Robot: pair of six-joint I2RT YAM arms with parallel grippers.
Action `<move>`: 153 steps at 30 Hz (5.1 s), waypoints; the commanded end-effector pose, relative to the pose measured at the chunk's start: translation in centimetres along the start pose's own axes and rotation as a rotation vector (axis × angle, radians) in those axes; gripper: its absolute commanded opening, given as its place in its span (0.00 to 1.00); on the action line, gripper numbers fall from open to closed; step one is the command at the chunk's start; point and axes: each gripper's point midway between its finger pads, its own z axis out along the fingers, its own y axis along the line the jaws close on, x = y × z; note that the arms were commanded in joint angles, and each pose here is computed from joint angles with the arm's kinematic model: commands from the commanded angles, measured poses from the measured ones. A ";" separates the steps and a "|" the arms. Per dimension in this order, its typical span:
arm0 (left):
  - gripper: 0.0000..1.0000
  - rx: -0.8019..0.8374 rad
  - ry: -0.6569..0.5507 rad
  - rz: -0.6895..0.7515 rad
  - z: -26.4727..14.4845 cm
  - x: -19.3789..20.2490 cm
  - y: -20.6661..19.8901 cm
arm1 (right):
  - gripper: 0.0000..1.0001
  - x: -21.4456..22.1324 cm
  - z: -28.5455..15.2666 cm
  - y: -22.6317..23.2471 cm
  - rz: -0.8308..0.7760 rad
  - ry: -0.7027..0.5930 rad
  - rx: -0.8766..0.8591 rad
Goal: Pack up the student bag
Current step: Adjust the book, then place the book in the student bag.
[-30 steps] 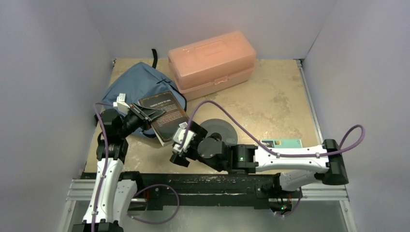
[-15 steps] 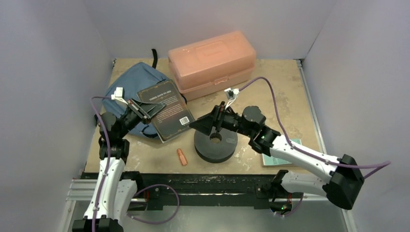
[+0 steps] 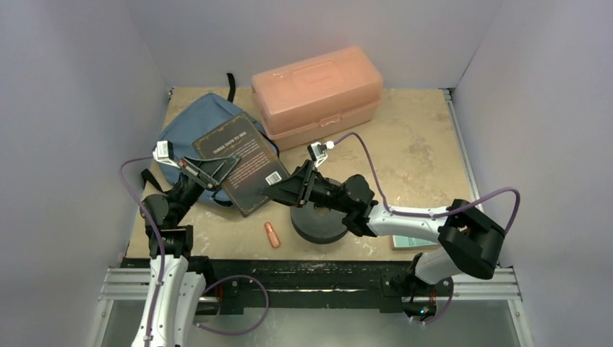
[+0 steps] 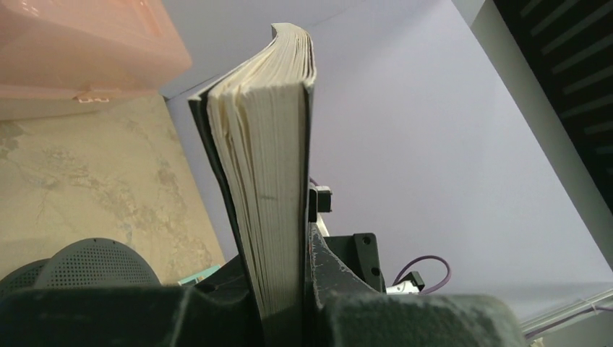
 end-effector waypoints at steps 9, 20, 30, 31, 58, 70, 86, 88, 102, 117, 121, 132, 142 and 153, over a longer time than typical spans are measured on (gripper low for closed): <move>0.00 0.139 -0.177 -0.010 -1.2 -2.0 -2.6 | 0.49 -1.6 3.5 4.8 0.094 -0.177 -0.175; 0.00 0.041 -0.087 0.029 -1.1 -0.3 -0.1 | 0.14 -2.0 6.3 4.1 0.064 -0.182 -0.144; 0.72 -0.471 0.074 0.213 -5.6 2.6 7.0 | 0.00 -7.0 3.6 -1.7 -0.169 -0.260 0.282; 0.73 -0.523 0.085 0.221 -6.3 2.9 7.6 | 0.00 -7.9 2.6 -2.3 -0.242 -0.280 0.339; 0.77 -0.972 0.764 0.684 -0.7 3.1 15.5 | 0.00 -13.3 -18.5 -1.3 -0.898 -0.438 0.930; 0.86 -1.225 0.636 0.653 6.4 2.8 22.3 | 0.00 -12.6 -17.9 -0.6 -0.901 -0.395 0.885; 0.62 -1.368 0.514 0.671 8.0 2.4 27.8 | 0.00 -11.4 -18.5 -0.3 -0.871 -0.375 0.838; 0.47 -1.353 0.507 0.700 7.7 1.8 26.8 | 0.00 -11.4 -18.4 -0.2 -0.873 -0.371 0.835; 0.00 -1.227 0.628 0.853 5.9 -2.5 17.7 | 0.00 -4.6 -11.4 -0.5 -0.728 0.023 0.550; 0.00 -1.208 0.603 1.176 4.0 -7.2 12.9 | 0.00 0.0 -3.5 -5.5 0.073 0.088 0.424; 0.00 -1.193 0.596 1.180 3.9 -7.2 12.6 | 0.00 -0.6 -1.0 -7.6 0.144 0.059 0.449; 0.00 -1.115 0.542 1.053 3.3 -7.6 12.0 | 0.00 -3.1 8.1 -10.2 0.185 -0.053 0.364; 0.00 -1.014 0.552 0.979 3.8 -7.1 11.4 | 0.00 -7.2 11.2 -16.5 0.207 -0.274 0.470; 0.00 -0.900 0.616 0.974 4.7 -5.7 11.6 | 0.01 -11.9 14.8 -21.2 0.019 -0.408 0.578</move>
